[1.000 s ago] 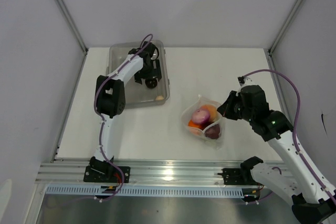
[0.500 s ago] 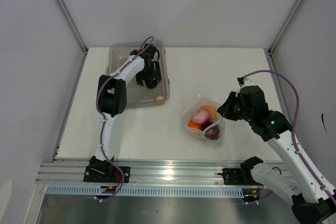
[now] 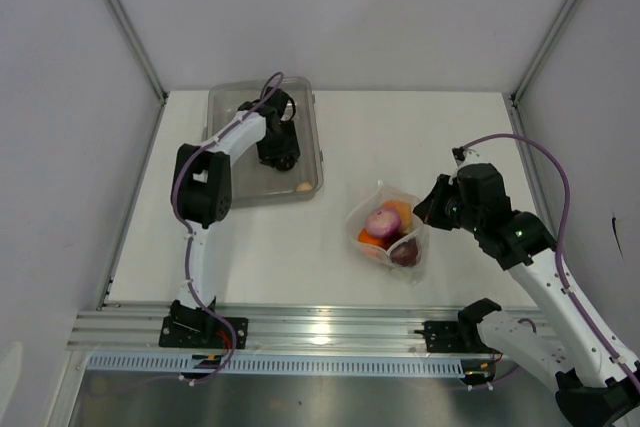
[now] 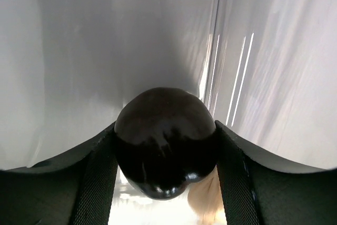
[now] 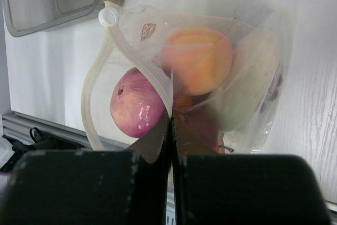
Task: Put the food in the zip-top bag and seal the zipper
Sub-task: Pick up the fake fruit from the bin.
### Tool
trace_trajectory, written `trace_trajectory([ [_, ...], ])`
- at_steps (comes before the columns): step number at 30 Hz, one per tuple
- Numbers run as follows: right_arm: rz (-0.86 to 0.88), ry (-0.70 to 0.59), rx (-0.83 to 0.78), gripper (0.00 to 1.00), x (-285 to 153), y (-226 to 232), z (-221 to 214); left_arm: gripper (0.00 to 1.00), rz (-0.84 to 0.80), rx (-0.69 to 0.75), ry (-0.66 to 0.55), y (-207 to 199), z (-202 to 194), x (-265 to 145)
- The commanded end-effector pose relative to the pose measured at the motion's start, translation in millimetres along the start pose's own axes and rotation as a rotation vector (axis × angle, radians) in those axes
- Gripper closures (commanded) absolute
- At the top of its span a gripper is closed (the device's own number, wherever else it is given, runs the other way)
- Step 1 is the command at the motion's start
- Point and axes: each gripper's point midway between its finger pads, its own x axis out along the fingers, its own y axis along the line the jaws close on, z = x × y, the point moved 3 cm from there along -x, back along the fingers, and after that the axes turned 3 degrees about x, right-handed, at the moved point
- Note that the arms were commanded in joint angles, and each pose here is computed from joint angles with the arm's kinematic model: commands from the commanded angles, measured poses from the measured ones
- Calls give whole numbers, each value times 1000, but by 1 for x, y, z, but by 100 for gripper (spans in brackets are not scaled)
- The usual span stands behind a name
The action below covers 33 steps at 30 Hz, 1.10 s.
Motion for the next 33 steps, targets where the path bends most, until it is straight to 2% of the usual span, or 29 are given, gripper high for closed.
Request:
trace_trajectory([
  [1, 11, -37, -1, 100, -2, 4, 9, 93, -50, -25, -143, -4, 24, -53],
  [2, 13, -39, 1, 100, -2, 4, 10, 99, -57, -25, -172, -3, 25, -69],
  [4, 21, -39, 2, 100, -2, 6, 10, 99, -73, -19, -181, -1, 17, -81],
  [5, 24, -40, 3, 100, -2, 6, 11, 99, -116, -11, -228, -5, 20, -105],
  [7, 36, -43, 5, 100, -3, 9, 12, 100, -193, 4, -227, -11, 7, -115],
  [8, 39, -44, 7, 100, -4, 10, 13, 99, -249, 15, -272, -18, 7, -140],
  [9, 45, -47, 8, 100, -4, 12, 14, 99, -321, 34, -261, -25, -6, -141],
  [14, 63, -58, 6, 100, -10, 18, 19, 99, -653, 122, -306, -71, -38, -201],
  [19, 77, -69, 2, 100, -15, 23, 26, 99, -874, 236, -266, -114, -84, -249],
  [26, 92, -84, -3, 100, -22, 32, 35, 99, -1086, 329, -193, -163, -131, -289],
  [33, 122, -84, 1, 100, -23, 40, 39, 99, -1172, 391, -105, -186, -162, -293],
])
